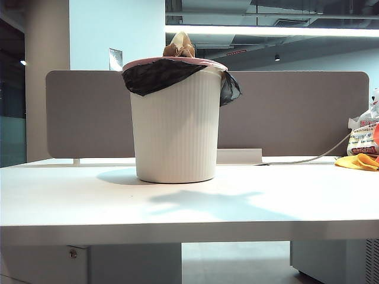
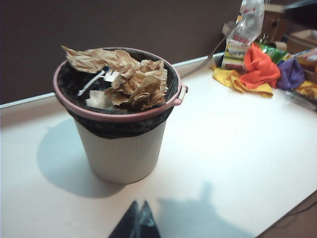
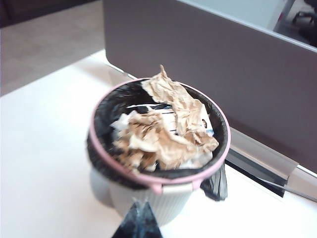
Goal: Pick up all the trash on the table and put it in the trash can.
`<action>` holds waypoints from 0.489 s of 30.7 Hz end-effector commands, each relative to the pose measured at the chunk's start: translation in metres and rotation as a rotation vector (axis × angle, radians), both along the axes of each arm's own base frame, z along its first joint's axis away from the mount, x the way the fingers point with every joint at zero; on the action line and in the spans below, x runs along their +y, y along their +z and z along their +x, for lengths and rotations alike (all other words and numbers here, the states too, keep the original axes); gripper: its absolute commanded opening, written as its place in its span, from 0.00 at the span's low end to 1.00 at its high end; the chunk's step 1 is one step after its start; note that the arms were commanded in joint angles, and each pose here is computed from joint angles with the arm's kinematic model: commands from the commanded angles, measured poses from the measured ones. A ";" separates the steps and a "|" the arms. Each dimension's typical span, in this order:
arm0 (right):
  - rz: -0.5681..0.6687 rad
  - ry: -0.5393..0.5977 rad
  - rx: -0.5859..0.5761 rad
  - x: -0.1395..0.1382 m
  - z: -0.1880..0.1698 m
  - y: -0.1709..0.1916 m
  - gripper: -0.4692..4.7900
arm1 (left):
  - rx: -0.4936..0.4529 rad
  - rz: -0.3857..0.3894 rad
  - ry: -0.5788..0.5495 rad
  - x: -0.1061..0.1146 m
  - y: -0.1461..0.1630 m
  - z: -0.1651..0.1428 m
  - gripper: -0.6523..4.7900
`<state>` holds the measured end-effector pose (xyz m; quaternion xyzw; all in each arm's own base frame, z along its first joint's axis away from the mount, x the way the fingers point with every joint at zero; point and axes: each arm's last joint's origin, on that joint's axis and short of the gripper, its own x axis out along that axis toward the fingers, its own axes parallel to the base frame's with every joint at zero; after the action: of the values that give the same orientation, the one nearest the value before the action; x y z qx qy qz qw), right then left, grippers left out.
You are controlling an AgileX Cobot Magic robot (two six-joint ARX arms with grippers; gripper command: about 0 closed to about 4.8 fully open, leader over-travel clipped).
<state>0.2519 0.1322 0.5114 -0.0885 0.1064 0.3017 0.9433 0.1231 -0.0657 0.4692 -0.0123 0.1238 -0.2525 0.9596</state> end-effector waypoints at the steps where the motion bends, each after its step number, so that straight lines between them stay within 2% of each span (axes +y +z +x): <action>1: 0.036 -0.025 -0.060 -0.021 -0.040 0.005 0.08 | -0.016 -0.008 -0.004 0.012 -0.014 -0.023 0.11; 6: 0.055 -0.024 -0.097 -0.045 -0.088 -0.009 0.08 | -0.017 -0.017 0.001 0.025 -0.045 -0.049 0.11; 11: 0.057 -0.026 -0.064 -0.066 -0.129 -0.047 0.08 | -0.014 -0.017 -0.004 0.034 -0.076 -0.066 0.11; 15: 0.171 -0.051 -0.036 -0.078 -0.153 -0.089 0.08 | -0.037 -0.044 -0.046 0.036 -0.102 -0.073 0.11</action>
<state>0.1041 0.0565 0.4300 -0.0521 0.0833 0.2871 0.9529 0.0513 -0.0286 0.3701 -0.0162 0.1193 -0.2582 0.9585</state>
